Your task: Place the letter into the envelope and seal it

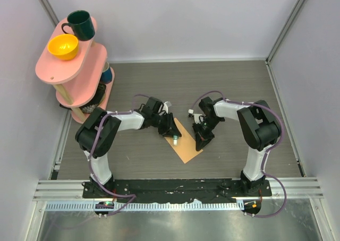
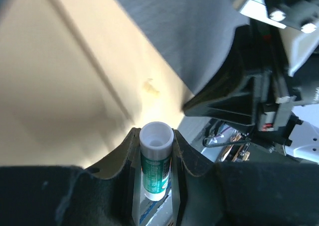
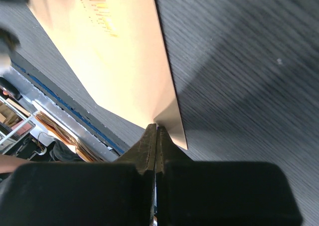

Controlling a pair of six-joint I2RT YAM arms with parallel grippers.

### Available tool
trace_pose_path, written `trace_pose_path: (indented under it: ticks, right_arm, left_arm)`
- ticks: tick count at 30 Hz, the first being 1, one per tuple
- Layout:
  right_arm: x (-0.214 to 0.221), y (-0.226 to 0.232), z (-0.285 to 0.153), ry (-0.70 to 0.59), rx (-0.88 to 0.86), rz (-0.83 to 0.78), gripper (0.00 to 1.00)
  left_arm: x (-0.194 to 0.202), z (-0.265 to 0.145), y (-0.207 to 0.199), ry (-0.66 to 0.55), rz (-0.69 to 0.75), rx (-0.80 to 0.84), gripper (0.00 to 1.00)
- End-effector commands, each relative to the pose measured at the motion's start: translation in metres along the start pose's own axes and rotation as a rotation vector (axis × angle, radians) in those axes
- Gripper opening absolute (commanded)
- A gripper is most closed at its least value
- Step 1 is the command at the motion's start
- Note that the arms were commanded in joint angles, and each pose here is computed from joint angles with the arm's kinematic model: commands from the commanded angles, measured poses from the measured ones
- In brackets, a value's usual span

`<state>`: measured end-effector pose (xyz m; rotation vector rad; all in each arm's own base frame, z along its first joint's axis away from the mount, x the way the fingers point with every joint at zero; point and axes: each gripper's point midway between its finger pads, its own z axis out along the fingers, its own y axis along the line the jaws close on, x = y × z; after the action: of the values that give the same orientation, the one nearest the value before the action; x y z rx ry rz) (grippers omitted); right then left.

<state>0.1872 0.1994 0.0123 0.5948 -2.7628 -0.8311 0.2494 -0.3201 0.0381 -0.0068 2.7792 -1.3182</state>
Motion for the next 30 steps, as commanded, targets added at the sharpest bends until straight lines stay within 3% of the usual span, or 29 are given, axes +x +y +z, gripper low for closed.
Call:
trace_pose_path:
  ticks: [1, 4, 9, 14, 17, 26, 30]
  right_arm:
    - [-0.018, -0.013, 0.003, -0.045, 0.067, -0.051, 0.01]
    - [-0.019, -0.012, 0.004, -0.046, 0.064, -0.05, 0.01]
    - [-0.019, -0.013, 0.003, -0.047, 0.072, -0.051, 0.01]
    - [-0.018, -0.014, 0.003, -0.046, 0.075, -0.053, 0.01]
    - [-0.018, -0.015, 0.004, -0.044, 0.076, -0.054, 0.01]
    - [-0.02, -0.012, 0.002, -0.051, 0.067, -0.061, 0.01]
    - [-0.022, -0.012, 0.002, -0.053, 0.066, -0.06, 0.01]
  left_arm:
    - [0.003, 0.003, -0.062, -0.02, 0.088, 0.125, 0.0]
    - [0.006, 0.019, -0.057, -0.005, 0.061, 0.104, 0.0]
    - [0.012, 0.036, -0.007, 0.033, -0.008, -0.024, 0.0]
    - [0.006, 0.017, 0.04, 0.013, -0.068, -0.147, 0.0]
    - [0.003, 0.004, 0.048, 0.003, -0.06, -0.168, 0.0]
    - [-0.006, -0.002, -0.067, -0.041, 0.167, 0.116, 0.0]
    - [-0.004, 0.016, -0.062, -0.028, 0.134, 0.106, 0.0]
